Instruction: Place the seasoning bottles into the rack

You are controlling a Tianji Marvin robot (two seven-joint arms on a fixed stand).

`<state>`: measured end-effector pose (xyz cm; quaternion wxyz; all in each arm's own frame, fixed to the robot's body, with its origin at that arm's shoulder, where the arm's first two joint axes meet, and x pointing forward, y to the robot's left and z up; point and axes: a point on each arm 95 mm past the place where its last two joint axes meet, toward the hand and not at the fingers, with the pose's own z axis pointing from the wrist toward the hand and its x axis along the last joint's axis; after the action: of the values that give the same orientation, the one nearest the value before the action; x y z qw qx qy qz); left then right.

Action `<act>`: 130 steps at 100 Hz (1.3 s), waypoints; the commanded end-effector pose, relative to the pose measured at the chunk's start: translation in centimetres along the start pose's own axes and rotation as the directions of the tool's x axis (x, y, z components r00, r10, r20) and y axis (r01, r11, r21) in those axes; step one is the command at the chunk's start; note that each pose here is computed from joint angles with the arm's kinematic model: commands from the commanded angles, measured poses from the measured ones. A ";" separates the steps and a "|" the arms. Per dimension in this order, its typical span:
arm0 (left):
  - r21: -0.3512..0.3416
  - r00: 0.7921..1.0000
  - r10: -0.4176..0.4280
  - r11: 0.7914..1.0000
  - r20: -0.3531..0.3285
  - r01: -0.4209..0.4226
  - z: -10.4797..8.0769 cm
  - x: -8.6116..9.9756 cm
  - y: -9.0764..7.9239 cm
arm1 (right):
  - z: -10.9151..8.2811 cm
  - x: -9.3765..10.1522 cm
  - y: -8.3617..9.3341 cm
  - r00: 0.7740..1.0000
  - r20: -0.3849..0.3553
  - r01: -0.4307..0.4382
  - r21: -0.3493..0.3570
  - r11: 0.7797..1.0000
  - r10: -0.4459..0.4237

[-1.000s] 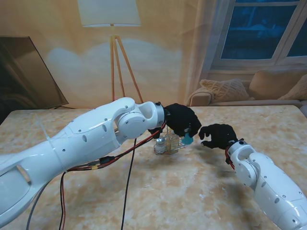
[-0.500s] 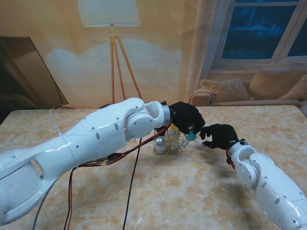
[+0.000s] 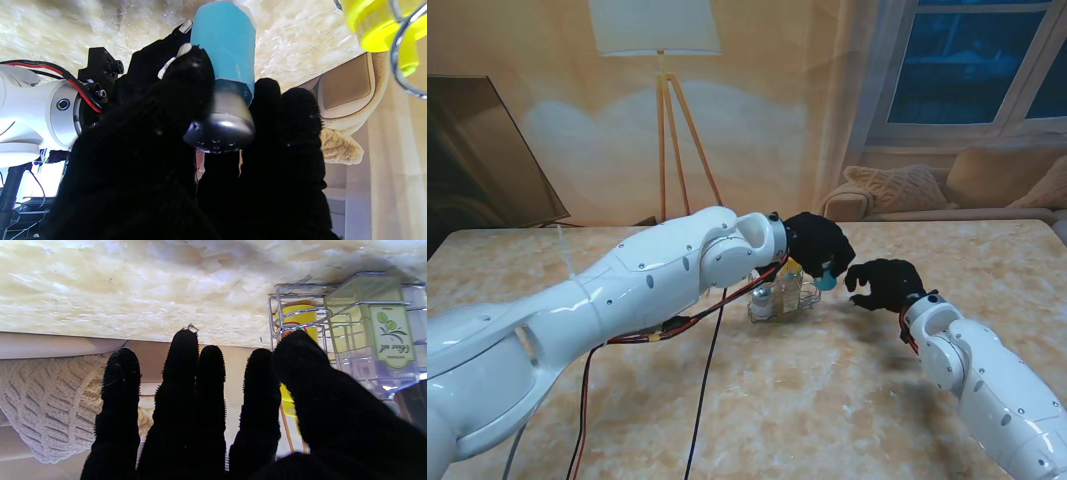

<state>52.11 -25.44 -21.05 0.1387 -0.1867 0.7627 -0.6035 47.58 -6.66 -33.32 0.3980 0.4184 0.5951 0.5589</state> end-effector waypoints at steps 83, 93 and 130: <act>-0.064 0.998 0.054 0.996 -0.020 -0.055 1.9 -0.7 1.6 | -0.3 -0.1 -0.7 1.000 0.013 0.009 0.031 0.999 -0.010; -0.067 0.997 0.078 0.995 -0.017 -0.079 1.9 -0.7 1.8 | -0.3 -0.2 -0.7 1.000 0.013 0.010 0.030 0.999 -0.010; -0.054 0.995 0.099 0.994 0.007 -0.099 2.1 -0.6 2.6 | -0.3 -0.2 -0.8 1.000 0.016 0.013 0.029 0.999 -0.013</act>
<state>53.48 -26.03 -23.75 0.1704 -0.1588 0.7814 -0.5789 47.62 -7.08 -33.43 0.4051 0.4200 0.5967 0.5509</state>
